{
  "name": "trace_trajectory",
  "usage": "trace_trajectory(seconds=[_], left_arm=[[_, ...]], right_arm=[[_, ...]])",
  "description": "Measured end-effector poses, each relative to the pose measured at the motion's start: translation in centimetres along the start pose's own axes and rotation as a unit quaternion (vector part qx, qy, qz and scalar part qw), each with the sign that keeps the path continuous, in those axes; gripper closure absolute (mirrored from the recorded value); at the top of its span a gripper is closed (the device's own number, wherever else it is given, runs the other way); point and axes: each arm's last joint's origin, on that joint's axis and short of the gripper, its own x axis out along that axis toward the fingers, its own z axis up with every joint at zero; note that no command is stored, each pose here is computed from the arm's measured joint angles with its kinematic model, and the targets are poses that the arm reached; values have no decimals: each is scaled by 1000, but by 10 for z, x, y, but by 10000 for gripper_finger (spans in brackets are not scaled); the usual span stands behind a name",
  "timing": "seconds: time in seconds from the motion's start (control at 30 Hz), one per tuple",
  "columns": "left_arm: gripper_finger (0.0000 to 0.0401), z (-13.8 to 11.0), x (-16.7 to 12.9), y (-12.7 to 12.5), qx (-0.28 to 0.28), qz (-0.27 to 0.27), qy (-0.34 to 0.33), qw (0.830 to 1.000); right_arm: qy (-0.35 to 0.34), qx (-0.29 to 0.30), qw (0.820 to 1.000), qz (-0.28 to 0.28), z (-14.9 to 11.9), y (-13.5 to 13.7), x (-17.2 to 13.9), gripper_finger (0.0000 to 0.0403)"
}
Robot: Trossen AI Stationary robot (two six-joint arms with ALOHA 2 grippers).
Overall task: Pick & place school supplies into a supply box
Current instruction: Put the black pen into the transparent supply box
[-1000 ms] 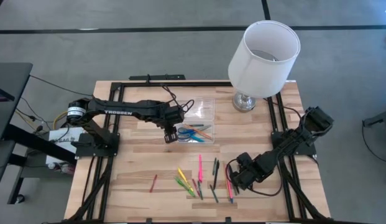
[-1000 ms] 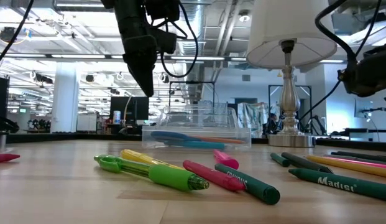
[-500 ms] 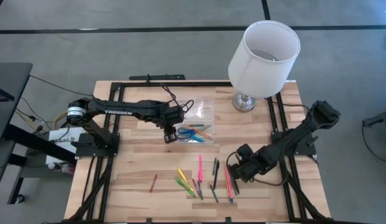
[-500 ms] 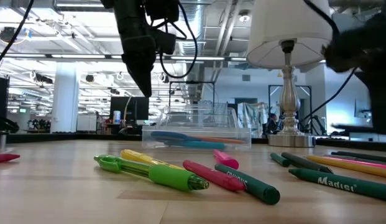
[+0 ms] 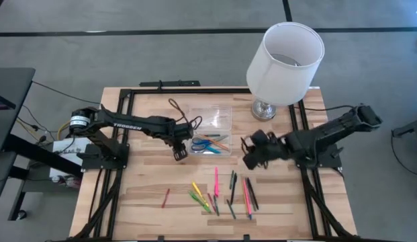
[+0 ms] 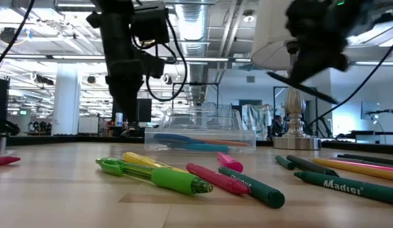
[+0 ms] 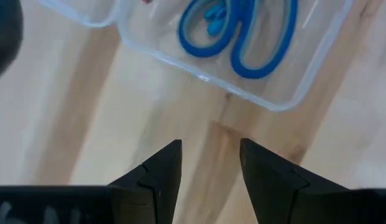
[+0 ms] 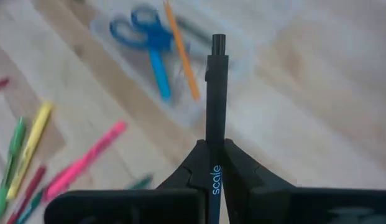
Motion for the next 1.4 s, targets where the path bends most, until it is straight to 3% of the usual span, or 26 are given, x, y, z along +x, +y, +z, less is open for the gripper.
trace_trajectory(seconds=[0.33, 0.63, 1.03, 1.2, 1.4], left_arm=[[244, -18, -10, -23, -34, 20, -34, 999], [244, -35, -46, -39, -69, 79, -124, 987], [244, -51, -76, -40, -121, 113, -205, 965], [244, -51, -77, -41, -122, 114, -210, 963], [244, -50, -77, -41, -124, 111, -211, 963]], right_arm=[[-78, -71, 987, 117, 69, -13, 38, 395], [-62, -79, 977, 190, 91, -23, 90, 394], [33, -180, 968, 174, 96, -11, 129, 393], [62, -184, 968, 162, 97, -9, 138, 385], [68, -159, 974, 149, 100, -11, 141, 344]])
